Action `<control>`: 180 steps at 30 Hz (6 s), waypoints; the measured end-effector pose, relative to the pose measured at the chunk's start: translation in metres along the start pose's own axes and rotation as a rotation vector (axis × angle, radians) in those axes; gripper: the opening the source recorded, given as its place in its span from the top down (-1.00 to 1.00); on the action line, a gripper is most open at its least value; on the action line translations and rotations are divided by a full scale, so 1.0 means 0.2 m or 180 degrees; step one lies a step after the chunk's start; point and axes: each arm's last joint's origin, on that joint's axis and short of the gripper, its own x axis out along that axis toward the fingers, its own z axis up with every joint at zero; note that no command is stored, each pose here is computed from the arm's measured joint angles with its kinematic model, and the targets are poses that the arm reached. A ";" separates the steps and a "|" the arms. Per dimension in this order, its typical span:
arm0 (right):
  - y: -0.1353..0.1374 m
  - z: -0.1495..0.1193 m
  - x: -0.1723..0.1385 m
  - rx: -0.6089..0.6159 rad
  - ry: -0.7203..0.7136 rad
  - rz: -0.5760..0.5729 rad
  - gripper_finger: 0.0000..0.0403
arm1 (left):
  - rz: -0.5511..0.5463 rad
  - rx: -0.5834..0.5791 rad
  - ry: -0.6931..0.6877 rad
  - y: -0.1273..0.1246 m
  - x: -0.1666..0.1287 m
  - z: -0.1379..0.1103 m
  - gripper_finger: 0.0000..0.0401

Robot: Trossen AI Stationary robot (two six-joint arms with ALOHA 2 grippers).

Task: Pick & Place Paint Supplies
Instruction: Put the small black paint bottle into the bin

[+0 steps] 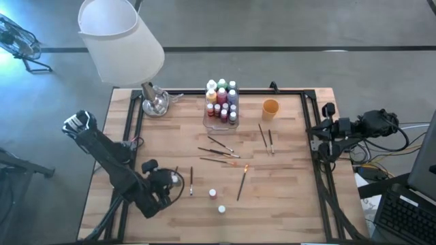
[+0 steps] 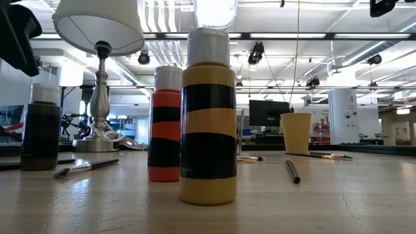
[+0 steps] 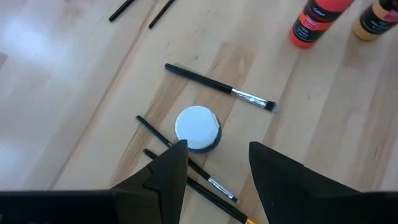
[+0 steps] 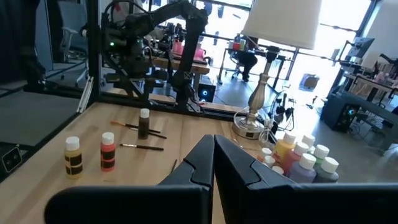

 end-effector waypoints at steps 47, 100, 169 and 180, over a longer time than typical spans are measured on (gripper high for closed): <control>0.00 0.00 0.00 0.0000 -0.0001 -0.0001 0.96 | 0.0178 -0.0366 0.0121 0.10 0.19 0.05 0.12; 0.00 0.00 0.00 0.0000 -0.0001 -0.0001 0.96 | 0.0294 -0.0389 -0.0608 0.16 0.15 0.11 0.40; 0.00 0.00 0.00 0.0000 -0.0001 -0.0001 0.96 | 0.0915 -0.0632 -0.1039 0.80 0.80 1.18 0.38; 0.00 0.00 0.00 -0.0001 0.0000 -0.0001 0.96 | 0.0863 -0.0718 -0.0941 0.85 0.83 1.17 0.38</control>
